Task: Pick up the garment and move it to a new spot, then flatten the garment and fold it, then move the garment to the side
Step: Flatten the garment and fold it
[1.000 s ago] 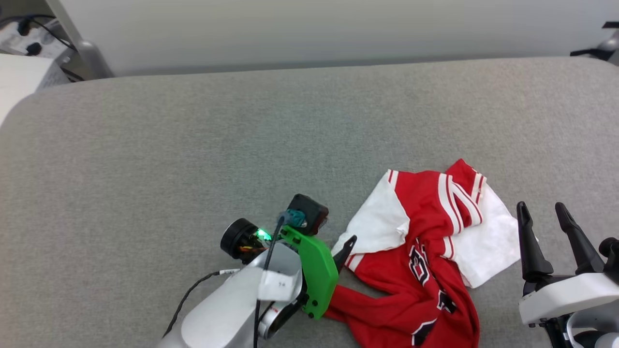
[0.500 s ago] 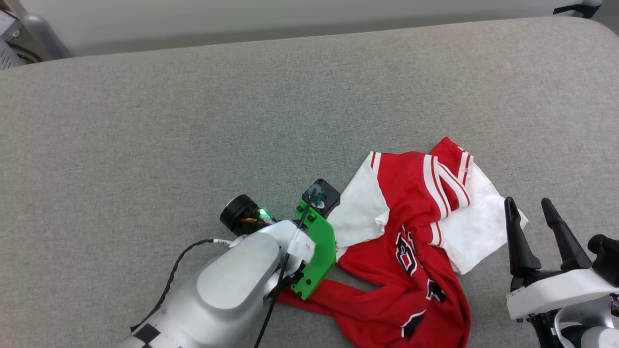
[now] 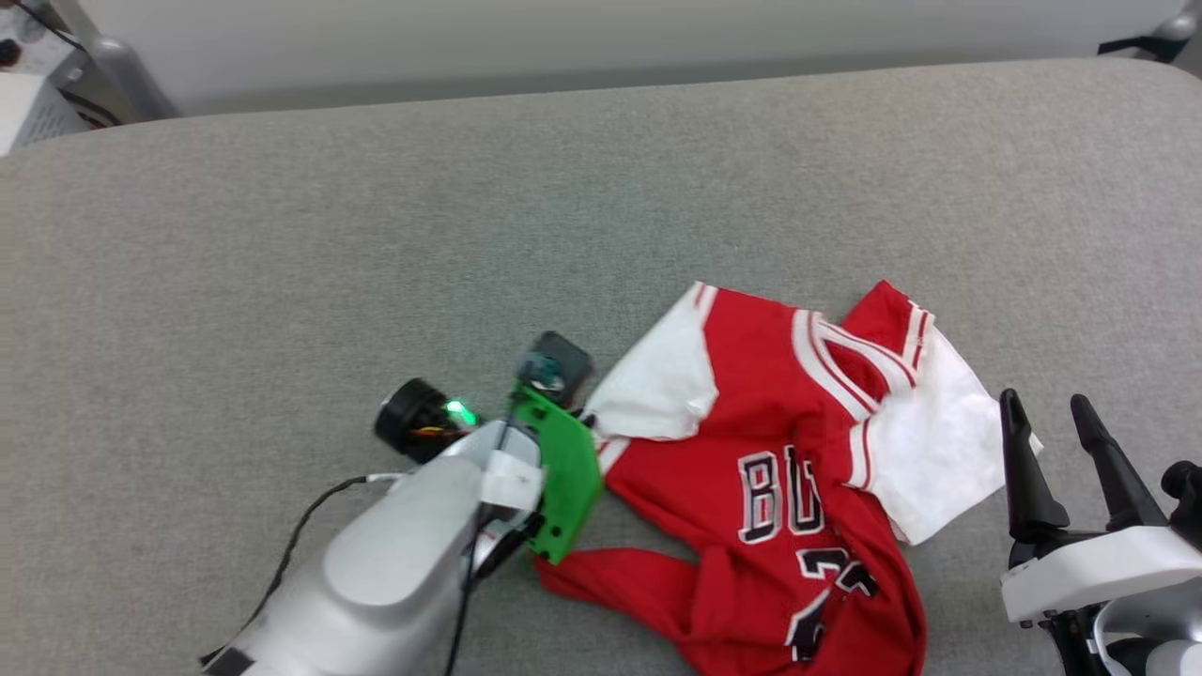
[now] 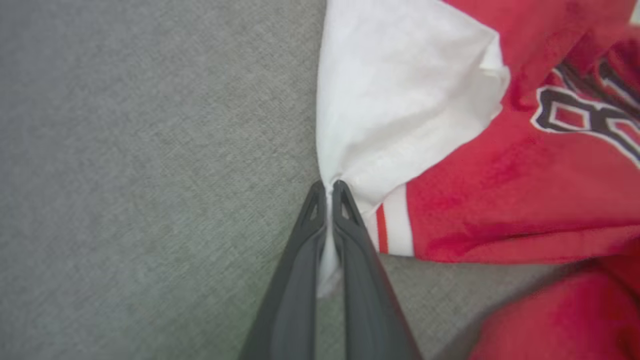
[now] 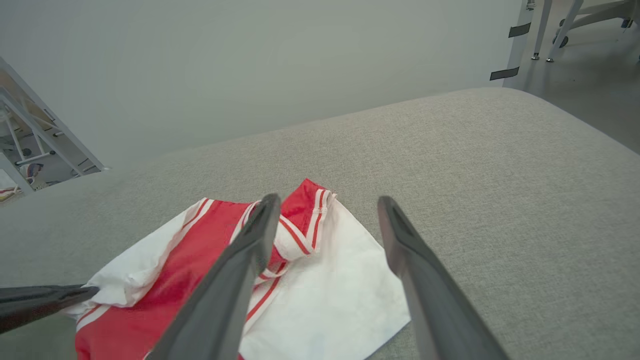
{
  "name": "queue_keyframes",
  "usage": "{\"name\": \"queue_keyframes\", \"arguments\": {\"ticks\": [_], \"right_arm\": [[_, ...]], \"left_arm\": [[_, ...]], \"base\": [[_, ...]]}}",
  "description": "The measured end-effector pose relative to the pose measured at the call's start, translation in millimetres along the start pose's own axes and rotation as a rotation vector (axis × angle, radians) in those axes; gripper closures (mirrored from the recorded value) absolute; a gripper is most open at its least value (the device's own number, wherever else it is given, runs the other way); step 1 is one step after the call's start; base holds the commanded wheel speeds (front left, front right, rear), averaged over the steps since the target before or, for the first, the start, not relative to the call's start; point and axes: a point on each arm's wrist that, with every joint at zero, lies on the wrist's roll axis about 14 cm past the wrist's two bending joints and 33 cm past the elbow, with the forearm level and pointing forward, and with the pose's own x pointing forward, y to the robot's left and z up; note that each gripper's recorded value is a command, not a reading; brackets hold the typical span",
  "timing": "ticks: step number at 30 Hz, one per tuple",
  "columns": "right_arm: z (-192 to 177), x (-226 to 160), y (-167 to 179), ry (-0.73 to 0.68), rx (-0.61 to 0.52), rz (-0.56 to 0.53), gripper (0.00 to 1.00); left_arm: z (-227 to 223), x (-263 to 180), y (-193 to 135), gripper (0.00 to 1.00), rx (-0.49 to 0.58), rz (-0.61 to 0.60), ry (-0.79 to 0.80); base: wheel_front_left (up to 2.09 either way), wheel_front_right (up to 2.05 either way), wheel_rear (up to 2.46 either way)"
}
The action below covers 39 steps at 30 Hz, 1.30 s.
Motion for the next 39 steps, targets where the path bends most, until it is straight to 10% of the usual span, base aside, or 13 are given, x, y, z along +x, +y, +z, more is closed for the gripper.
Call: {"name": "queue_keyframes", "arguments": {"ticks": [9, 20, 21, 22, 39], "right_arm": [[5.1, 0.9, 8.8, 0.002, -0.011, 0.033, 0.00], [13.7, 1.4, 29.7, 0.001, -0.059, 0.103, 0.00], [14.5, 1.0, 31.4, 0.001, -0.063, 0.108, 0.00], [15.6, 0.9, 32.8, -0.002, -0.065, 0.112, 0.00], [-25.5, -0.2, 0.7, 0.201, -0.062, 0.023, 0.00]], "left_arm": [[-43.1, -57.5, 51.5, 1.00, -0.327, 0.257, -0.099], [-106.7, -102.5, 34.2, 1.00, -0.592, 0.398, -0.106], [-107.3, -103.9, 32.2, 0.66, -0.598, 0.401, -0.108], [-106.1, -105.5, 31.5, 0.01, -0.603, 0.407, -0.121], [-14.3, -163.8, 78.7, 0.00, -0.397, 0.622, -0.627]], "base": [[0.00, 0.00, 0.00], [0.00, 0.00, 0.00], [0.00, 0.00, 0.00], [0.00, 0.00, 0.00], [0.00, 0.00, 0.00]]}}
